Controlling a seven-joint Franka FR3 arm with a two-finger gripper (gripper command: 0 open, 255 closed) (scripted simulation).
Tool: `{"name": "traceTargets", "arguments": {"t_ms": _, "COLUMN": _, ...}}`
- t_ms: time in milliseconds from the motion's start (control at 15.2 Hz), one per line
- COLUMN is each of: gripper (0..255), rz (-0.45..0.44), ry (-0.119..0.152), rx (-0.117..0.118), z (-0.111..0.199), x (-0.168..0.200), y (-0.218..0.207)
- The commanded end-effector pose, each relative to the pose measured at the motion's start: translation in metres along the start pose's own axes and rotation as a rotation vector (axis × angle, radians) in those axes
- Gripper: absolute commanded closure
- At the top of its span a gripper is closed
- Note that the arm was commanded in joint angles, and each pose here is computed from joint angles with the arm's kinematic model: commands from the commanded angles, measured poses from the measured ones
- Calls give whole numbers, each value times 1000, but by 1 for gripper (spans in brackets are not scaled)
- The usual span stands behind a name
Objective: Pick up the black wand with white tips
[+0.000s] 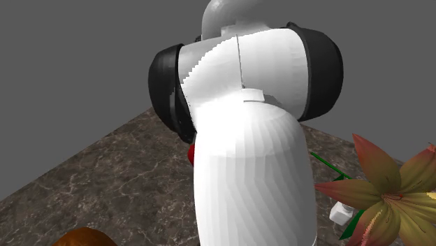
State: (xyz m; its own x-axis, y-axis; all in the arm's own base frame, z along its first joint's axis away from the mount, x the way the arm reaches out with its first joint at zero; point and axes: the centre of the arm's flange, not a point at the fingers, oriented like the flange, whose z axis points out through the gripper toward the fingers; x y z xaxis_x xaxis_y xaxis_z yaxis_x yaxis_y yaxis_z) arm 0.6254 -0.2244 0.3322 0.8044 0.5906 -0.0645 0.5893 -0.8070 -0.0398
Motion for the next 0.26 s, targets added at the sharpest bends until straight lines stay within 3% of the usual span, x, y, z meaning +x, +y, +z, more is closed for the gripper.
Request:
{"name": "traceTargets", "arguments": {"t_ms": 0, "gripper": 255, "rz": 0, "ry": 0, "rx": 0, "z": -10, "x": -1, "y": -1}}
{"name": "traceTargets", "arguments": {"t_ms": 198, "gripper": 255, "rz": 0, "ry": 0, "rx": 0, "z": -16, "x": -2, "y": -1}}
